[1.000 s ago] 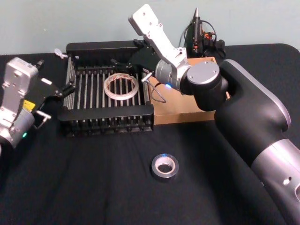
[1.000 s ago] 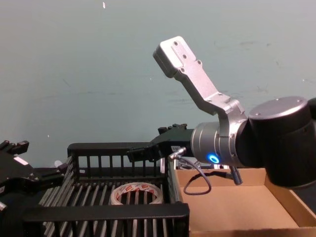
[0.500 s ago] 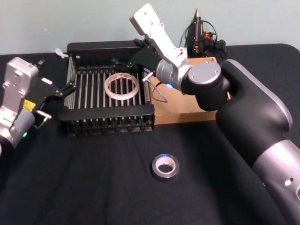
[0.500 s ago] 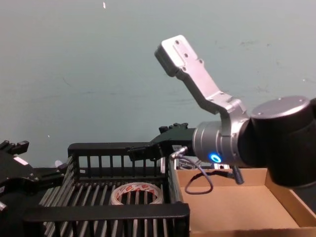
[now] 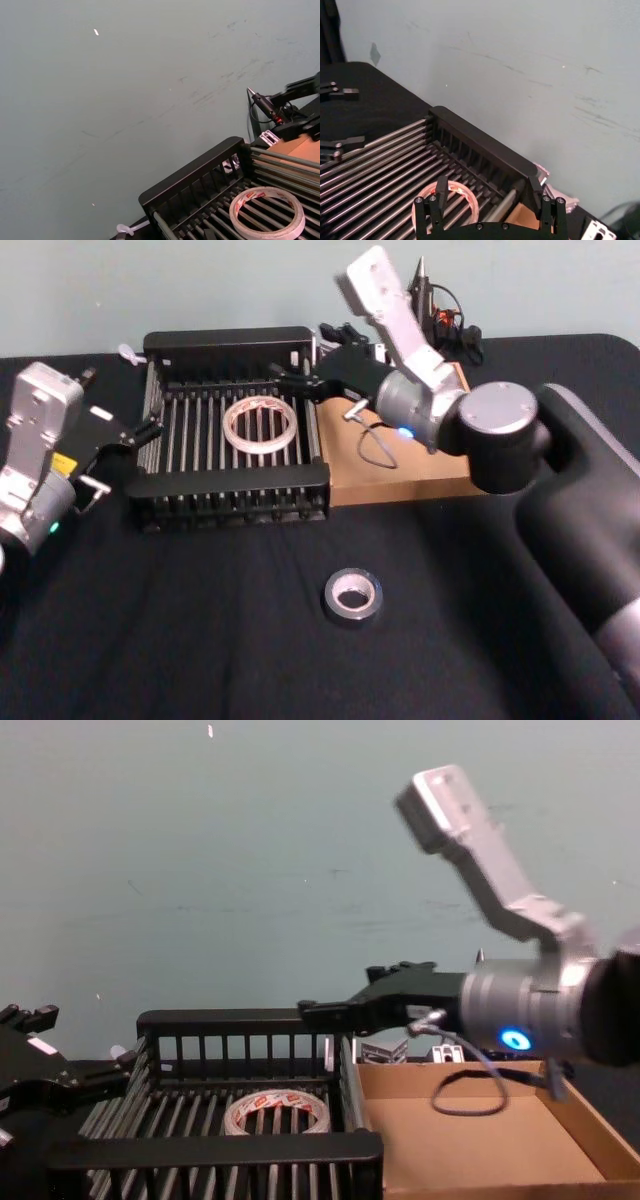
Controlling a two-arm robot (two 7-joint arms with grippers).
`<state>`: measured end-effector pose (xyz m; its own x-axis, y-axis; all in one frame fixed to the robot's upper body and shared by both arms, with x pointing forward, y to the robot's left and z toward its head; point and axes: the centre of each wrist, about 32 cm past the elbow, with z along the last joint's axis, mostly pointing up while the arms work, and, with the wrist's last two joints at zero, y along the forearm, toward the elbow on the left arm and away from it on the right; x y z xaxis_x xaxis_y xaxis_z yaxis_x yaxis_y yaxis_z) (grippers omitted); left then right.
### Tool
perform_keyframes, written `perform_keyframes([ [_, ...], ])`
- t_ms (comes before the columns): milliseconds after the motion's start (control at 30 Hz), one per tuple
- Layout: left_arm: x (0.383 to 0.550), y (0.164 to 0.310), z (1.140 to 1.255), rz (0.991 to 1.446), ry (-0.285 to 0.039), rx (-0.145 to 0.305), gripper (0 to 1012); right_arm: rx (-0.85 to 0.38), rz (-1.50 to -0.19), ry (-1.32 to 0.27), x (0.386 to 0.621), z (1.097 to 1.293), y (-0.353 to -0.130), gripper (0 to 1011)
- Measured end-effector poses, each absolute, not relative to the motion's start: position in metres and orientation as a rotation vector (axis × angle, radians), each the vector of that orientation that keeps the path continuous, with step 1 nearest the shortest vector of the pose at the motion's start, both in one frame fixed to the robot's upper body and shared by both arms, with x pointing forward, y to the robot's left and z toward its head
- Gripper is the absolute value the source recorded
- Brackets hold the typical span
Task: Pick up the white tape and place it into the black box , Pick up the silver tape and place it into the brown box.
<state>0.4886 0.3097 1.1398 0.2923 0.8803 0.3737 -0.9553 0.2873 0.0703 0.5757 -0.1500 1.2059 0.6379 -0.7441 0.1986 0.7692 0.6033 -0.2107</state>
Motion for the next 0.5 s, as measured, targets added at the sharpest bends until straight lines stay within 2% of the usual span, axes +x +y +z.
perform_keyframes([
  [500,0.489,0.31,1.14,1.248,-0.285,0.304,1001,-0.261,-0.872,-0.056,0.518,1.198,-0.205,1003],
])
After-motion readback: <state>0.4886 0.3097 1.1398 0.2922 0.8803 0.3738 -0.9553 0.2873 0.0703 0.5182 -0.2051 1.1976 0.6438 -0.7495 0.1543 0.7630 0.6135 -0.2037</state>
